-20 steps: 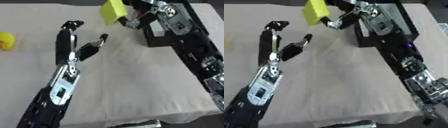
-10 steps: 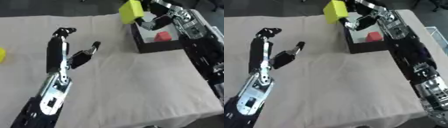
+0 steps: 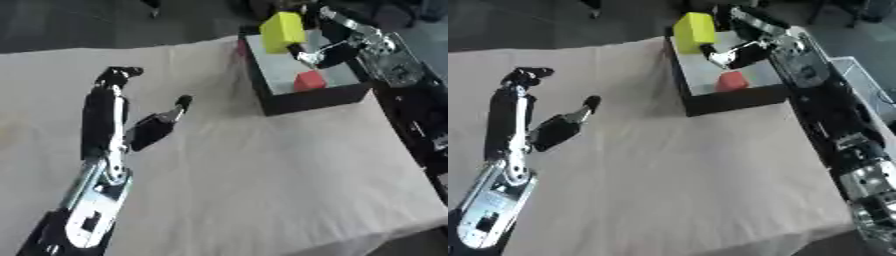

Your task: Pick up the objects with one hand, pass them to the other hand, and then place them into the box on the other side of the table.

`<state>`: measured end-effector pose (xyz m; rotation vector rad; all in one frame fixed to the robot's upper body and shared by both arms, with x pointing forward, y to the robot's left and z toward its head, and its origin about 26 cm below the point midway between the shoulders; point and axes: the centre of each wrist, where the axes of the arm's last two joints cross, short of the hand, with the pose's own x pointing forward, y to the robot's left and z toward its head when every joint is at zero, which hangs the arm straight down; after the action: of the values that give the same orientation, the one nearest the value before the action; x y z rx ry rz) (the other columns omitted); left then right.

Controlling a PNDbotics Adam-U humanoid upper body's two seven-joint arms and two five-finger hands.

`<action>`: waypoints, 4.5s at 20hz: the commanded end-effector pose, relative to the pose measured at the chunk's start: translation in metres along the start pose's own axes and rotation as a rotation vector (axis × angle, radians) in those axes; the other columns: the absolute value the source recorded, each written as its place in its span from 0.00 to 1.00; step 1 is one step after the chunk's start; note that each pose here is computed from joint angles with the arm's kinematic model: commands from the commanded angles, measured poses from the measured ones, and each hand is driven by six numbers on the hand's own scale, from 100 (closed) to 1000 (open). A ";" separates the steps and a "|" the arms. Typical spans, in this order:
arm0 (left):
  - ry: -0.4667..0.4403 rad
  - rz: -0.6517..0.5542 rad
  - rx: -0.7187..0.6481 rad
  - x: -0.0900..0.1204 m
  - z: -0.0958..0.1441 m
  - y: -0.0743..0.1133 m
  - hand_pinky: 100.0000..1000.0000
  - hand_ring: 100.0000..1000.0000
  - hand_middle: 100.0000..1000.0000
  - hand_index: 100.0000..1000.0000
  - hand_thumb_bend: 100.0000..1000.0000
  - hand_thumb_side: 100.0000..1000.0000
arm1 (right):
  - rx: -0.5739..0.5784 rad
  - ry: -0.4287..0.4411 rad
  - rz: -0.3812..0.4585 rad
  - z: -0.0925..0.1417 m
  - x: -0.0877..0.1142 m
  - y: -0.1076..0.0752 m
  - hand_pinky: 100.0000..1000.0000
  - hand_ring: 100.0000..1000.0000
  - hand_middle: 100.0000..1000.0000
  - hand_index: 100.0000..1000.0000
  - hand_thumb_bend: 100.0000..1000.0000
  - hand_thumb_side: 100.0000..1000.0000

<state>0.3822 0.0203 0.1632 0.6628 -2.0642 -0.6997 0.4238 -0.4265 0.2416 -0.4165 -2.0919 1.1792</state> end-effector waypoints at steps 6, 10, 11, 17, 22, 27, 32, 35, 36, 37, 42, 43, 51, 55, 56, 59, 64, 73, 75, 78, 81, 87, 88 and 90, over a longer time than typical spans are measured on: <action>-0.043 0.005 0.002 0.008 -0.002 0.007 0.60 0.73 0.68 0.73 0.61 0.47 | -0.108 0.143 0.137 0.026 -0.013 -0.026 0.96 0.89 0.58 0.52 0.00 0.02; -0.047 0.008 0.003 0.009 -0.002 0.008 0.59 0.73 0.68 0.73 0.61 0.46 | -0.094 0.222 0.150 0.032 -0.024 -0.017 0.98 0.94 0.70 0.62 0.00 0.02; -0.046 0.009 0.003 0.009 -0.002 0.007 0.59 0.73 0.68 0.73 0.61 0.47 | -0.089 0.230 0.146 0.033 -0.026 -0.016 0.98 0.96 0.73 0.64 0.00 0.02; -0.047 0.015 0.002 0.010 -0.001 0.006 0.59 0.73 0.68 0.73 0.60 0.48 | -0.096 0.228 0.176 0.032 -0.028 -0.017 0.99 1.00 0.95 0.92 0.00 0.02; -0.049 0.017 -0.004 0.010 0.000 0.005 0.59 0.73 0.68 0.73 0.61 0.48 | -0.070 0.233 0.250 0.034 -0.030 -0.019 1.00 1.00 1.00 1.00 0.00 0.00; -0.039 0.014 0.000 0.009 -0.001 0.005 0.59 0.73 0.68 0.73 0.61 0.48 | -0.069 0.229 0.279 0.036 -0.032 -0.016 1.00 1.00 1.00 1.00 0.00 0.10; -0.038 0.013 -0.007 0.008 -0.001 0.005 0.59 0.73 0.68 0.73 0.61 0.48 | -0.094 0.220 0.261 0.036 -0.030 -0.019 1.00 1.00 1.00 1.00 0.00 0.13; -0.032 0.008 0.000 0.007 -0.001 0.006 0.59 0.73 0.68 0.73 0.60 0.48 | -0.135 0.216 0.243 0.035 -0.028 -0.020 1.00 1.00 1.00 1.00 0.00 0.06; -0.030 0.006 0.003 0.007 -0.002 0.007 0.59 0.73 0.68 0.73 0.60 0.49 | -0.158 0.211 0.231 0.034 -0.027 -0.021 1.00 1.00 1.00 1.00 0.00 0.01; -0.026 0.005 0.007 0.006 -0.002 0.008 0.59 0.73 0.68 0.73 0.60 0.49 | -0.184 0.201 0.216 0.032 -0.025 -0.021 1.00 1.00 1.00 1.00 0.00 0.00; 0.018 -0.010 0.070 0.000 -0.009 0.023 0.58 0.72 0.67 0.72 0.53 0.47 | -0.282 0.117 0.076 0.019 -0.011 -0.030 1.00 1.00 1.00 1.00 0.00 0.33; 0.032 -0.019 0.085 -0.003 -0.011 0.027 0.58 0.72 0.67 0.72 0.52 0.46 | -0.288 0.093 0.052 0.016 -0.007 -0.034 1.00 1.00 1.00 1.00 0.00 0.35; 0.222 -0.235 0.145 -0.051 -0.035 0.081 0.63 0.75 0.74 0.75 0.53 0.42 | -0.278 0.028 -0.065 0.028 0.012 -0.063 1.00 1.00 1.00 1.00 0.00 0.34; 0.403 -0.290 0.023 -0.083 -0.048 0.114 0.68 0.78 0.75 0.76 0.53 0.41 | -0.298 0.036 -0.099 0.040 0.016 -0.072 1.00 1.00 1.00 1.00 0.00 0.36; 0.448 -0.285 -0.006 -0.090 -0.052 0.123 0.70 0.79 0.75 0.76 0.54 0.38 | -0.304 0.039 -0.105 0.044 0.017 -0.075 1.00 1.00 1.00 1.00 0.00 0.37; 0.562 -0.285 -0.095 -0.108 -0.062 0.151 0.72 0.80 0.75 0.77 0.61 0.31 | -0.325 0.050 -0.126 0.054 0.021 -0.084 1.00 1.00 1.00 1.00 0.00 0.40; 0.701 -0.279 -0.249 -0.130 -0.078 0.190 0.74 0.81 0.75 0.78 0.69 0.30 | -0.347 0.082 -0.144 0.071 0.024 -0.098 1.00 1.00 1.00 1.00 0.00 0.41; 0.797 -0.299 -0.425 -0.152 -0.090 0.233 0.76 0.83 0.75 0.80 0.74 0.33 | -0.376 0.153 -0.150 0.091 0.016 -0.100 1.00 1.00 1.00 1.00 0.00 0.40; 0.810 -0.293 -0.467 -0.155 -0.091 0.237 0.77 0.83 0.75 0.80 0.78 0.32 | -0.380 0.168 -0.149 0.094 0.014 -0.099 1.00 1.00 1.00 1.00 0.00 0.40; 0.845 -0.315 -0.527 -0.161 -0.092 0.241 0.78 0.83 0.75 0.80 0.80 0.29 | -0.380 0.186 -0.144 0.097 0.012 -0.097 1.00 1.00 1.00 1.00 0.00 0.39; 0.894 -0.340 -0.583 -0.170 -0.090 0.243 0.80 0.84 0.76 0.82 0.80 0.22 | -0.376 0.193 -0.136 0.098 0.010 -0.095 1.00 1.00 1.00 1.00 0.00 0.39; 0.996 -0.408 -0.599 -0.185 -0.085 0.243 0.81 0.84 0.76 0.82 0.69 0.00 | -0.368 0.208 -0.123 0.101 0.005 -0.090 1.00 1.00 1.00 1.00 0.00 0.38; 1.007 -0.409 -0.593 -0.187 -0.084 0.243 0.81 0.84 0.76 0.81 0.68 0.00 | -0.369 0.210 -0.122 0.102 0.005 -0.090 1.00 1.00 1.00 1.00 0.00 0.38; 1.021 -0.411 -0.580 -0.190 -0.083 0.242 0.80 0.84 0.75 0.80 0.65 0.00 | -0.370 0.213 -0.122 0.102 0.004 -0.088 1.00 1.00 1.00 1.00 0.00 0.38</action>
<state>0.5016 0.2865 0.2462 0.8537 -0.7752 -0.9522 0.3624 -0.5270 0.2630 -0.4900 -2.0992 0.6271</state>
